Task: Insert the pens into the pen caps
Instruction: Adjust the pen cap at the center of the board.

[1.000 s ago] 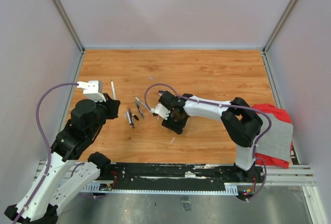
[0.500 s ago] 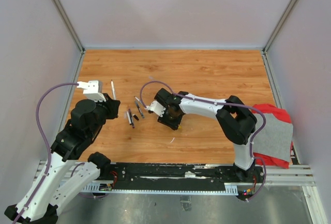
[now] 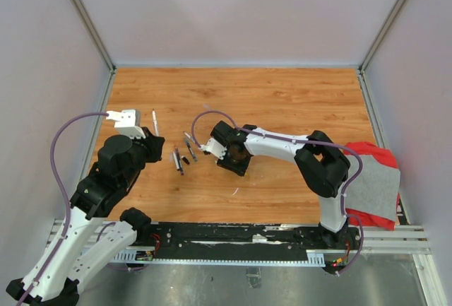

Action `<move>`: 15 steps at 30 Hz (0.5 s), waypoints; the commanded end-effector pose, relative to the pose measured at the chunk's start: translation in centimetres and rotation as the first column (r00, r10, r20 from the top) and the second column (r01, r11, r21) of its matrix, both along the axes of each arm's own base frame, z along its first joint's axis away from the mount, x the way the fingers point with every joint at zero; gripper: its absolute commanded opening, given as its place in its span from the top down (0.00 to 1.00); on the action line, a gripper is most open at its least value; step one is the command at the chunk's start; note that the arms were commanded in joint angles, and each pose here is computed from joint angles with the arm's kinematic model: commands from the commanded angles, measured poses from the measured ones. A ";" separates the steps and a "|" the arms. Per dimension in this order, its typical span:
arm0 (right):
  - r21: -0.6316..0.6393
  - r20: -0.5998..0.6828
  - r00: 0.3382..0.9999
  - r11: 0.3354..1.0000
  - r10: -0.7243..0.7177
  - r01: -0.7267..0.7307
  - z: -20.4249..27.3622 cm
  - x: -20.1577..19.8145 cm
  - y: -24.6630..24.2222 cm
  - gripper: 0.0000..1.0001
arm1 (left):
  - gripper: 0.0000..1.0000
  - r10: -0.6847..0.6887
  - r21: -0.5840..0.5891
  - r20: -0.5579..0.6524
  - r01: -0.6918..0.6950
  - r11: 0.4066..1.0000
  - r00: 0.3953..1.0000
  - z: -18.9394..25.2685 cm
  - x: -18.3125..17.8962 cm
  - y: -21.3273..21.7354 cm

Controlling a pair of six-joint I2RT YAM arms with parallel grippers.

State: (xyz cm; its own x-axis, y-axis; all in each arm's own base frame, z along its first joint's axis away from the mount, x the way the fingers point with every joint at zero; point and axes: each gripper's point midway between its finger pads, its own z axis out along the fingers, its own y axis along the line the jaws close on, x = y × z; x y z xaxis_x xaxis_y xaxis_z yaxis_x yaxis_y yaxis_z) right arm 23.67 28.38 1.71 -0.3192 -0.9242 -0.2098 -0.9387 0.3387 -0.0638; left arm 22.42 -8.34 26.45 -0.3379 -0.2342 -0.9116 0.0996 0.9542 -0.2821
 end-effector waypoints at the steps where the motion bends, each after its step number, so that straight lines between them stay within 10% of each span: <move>1: -0.131 -0.031 0.999 0.991 0.014 -0.018 -2.7 -1.4 -2.0 0.64 | 1.00 0.016 -0.009 0.017 -0.016 1.000 1.000 0.3 0.5 0.1; 15: -0.091 -0.025 0.999 0.996 -0.023 0.020 -2.5 -2.4 -2.5 0.88 | 1.00 0.084 0.008 0.005 -0.084 0.996 0.996 -0.1 0.7 1.2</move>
State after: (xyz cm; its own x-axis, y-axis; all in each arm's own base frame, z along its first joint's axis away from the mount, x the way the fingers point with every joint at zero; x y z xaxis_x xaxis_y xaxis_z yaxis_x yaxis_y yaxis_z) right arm 22.94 28.52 1.66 -0.3160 -0.9221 -0.2234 -0.9376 0.3394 -0.0749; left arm 22.71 -7.81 26.31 -0.3325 -0.2468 -0.9102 0.0590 0.9578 -0.2812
